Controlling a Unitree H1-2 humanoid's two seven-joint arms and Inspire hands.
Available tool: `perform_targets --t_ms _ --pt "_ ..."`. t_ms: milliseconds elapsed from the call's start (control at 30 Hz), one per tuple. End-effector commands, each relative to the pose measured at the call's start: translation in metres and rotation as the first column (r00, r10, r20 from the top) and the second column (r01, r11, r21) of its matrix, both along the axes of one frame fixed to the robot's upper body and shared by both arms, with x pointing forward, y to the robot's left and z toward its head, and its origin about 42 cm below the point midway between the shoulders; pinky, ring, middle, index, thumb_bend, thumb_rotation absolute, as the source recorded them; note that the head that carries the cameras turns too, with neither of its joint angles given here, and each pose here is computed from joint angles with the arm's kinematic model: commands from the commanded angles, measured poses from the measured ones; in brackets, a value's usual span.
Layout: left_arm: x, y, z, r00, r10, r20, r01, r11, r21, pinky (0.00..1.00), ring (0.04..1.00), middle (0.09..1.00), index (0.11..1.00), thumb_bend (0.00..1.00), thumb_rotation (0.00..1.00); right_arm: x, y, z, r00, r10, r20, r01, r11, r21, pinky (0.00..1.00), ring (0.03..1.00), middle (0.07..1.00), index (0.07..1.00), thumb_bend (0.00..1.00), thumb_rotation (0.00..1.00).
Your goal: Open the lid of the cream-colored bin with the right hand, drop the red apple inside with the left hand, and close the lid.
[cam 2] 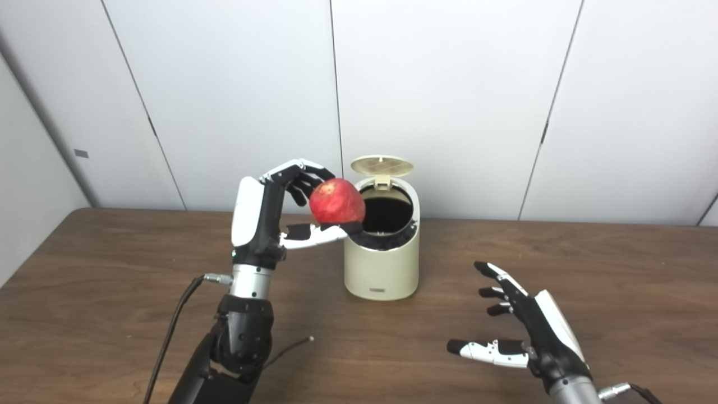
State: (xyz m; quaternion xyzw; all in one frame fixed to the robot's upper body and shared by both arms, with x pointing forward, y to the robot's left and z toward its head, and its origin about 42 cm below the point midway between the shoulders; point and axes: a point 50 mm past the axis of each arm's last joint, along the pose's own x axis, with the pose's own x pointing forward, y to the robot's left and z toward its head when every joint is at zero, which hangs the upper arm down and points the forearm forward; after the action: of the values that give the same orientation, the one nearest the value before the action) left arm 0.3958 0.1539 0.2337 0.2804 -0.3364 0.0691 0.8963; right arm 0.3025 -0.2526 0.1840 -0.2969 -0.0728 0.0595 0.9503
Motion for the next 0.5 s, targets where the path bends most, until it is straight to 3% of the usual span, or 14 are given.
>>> perform_targets --t_ms 0,467 --pt "0.01 -0.008 0.025 0.994 -0.025 0.104 0.026 1.0 -0.004 0.32 0.404 0.465 0.492 0.53 0.0 0.002 0.004 0.019 0.995 0.012 0.098 -0.012 1.0 0.004 0.67 0.8 0.899 0.877 0.67 0.23" --pt "0.038 -0.031 0.01 0.997 -0.037 0.062 0.038 0.999 -0.019 0.32 0.406 0.463 0.492 0.52 0.0 -0.003 0.011 0.022 0.995 0.006 0.095 -0.007 1.0 0.008 0.66 0.796 0.899 0.878 0.68 0.25"
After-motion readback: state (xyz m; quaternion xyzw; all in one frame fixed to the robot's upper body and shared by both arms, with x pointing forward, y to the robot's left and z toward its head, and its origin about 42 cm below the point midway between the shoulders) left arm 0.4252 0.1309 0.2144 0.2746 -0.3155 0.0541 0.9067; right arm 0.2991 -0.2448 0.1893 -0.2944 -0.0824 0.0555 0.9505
